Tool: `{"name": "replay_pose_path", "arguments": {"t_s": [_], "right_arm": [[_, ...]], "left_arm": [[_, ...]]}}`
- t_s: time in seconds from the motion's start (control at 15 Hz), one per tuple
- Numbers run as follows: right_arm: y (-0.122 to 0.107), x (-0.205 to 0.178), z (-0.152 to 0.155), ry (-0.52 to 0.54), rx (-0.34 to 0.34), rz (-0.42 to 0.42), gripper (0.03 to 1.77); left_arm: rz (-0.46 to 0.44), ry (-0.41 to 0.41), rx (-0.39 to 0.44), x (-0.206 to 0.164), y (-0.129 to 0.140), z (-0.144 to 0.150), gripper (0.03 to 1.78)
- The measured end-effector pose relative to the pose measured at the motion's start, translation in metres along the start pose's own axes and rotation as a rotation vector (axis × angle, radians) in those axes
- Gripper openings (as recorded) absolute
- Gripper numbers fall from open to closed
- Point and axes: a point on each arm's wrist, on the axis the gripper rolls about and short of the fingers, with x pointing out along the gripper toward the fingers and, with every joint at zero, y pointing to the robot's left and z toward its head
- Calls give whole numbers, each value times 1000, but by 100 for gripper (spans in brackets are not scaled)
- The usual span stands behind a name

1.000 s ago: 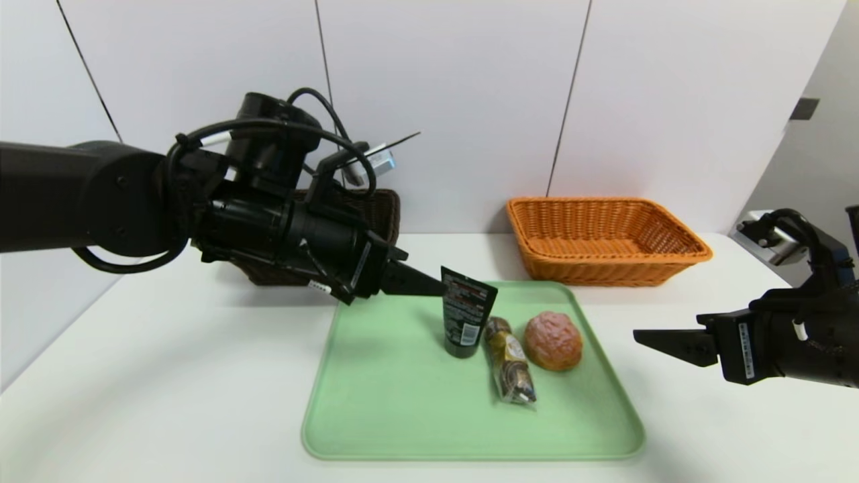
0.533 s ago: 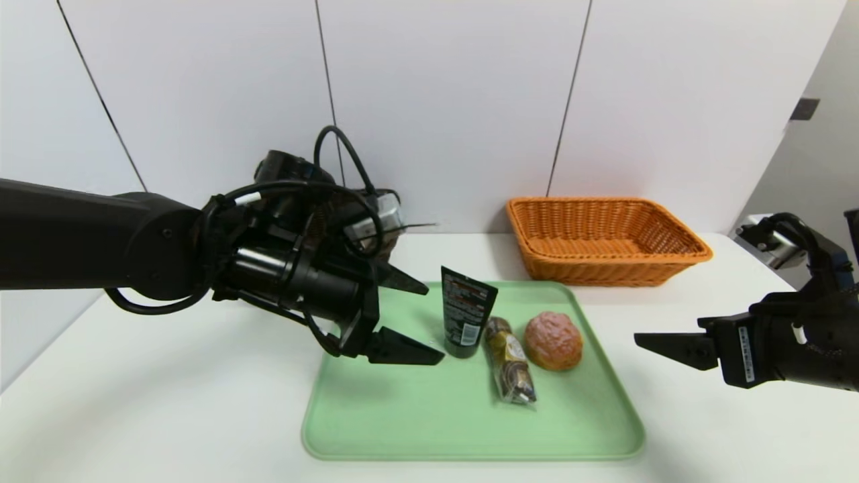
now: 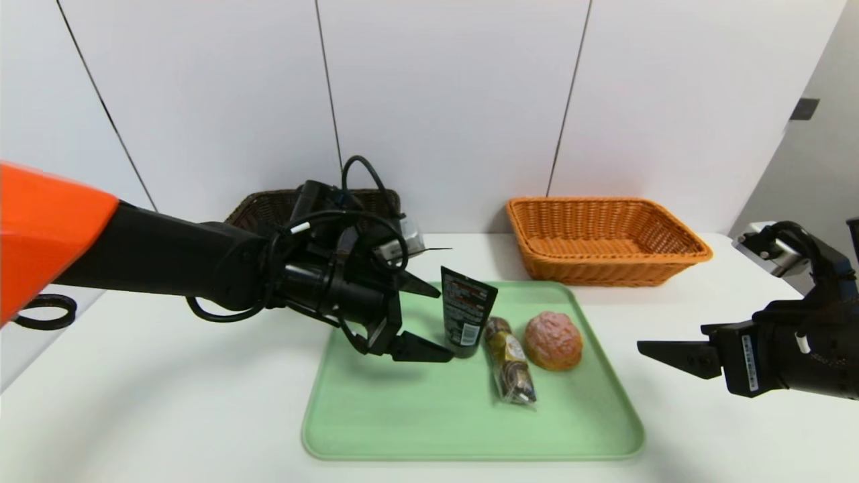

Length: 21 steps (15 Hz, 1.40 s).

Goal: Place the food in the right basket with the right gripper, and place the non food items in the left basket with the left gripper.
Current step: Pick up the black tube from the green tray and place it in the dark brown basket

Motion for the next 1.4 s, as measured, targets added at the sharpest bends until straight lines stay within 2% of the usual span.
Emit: {"name": "replay_pose_path", "arguments": {"t_s": [0.53,1.07,1.33,1.4], "right_arm": [[-1,2,1,6,3,-2,170],[-2,4,-1,15,9,-8,170],[-2,4,-1,15,9,-8,170],[-2,3,-1,15,9,-9,170]], "left_arm": [[12,-8,-24,22,22,-9,169],[-1,-18,-61,43,24,1,169],[-15,-24,-52,52,22,6,169],[-18,-23,-55,53,22,5,153]]}}
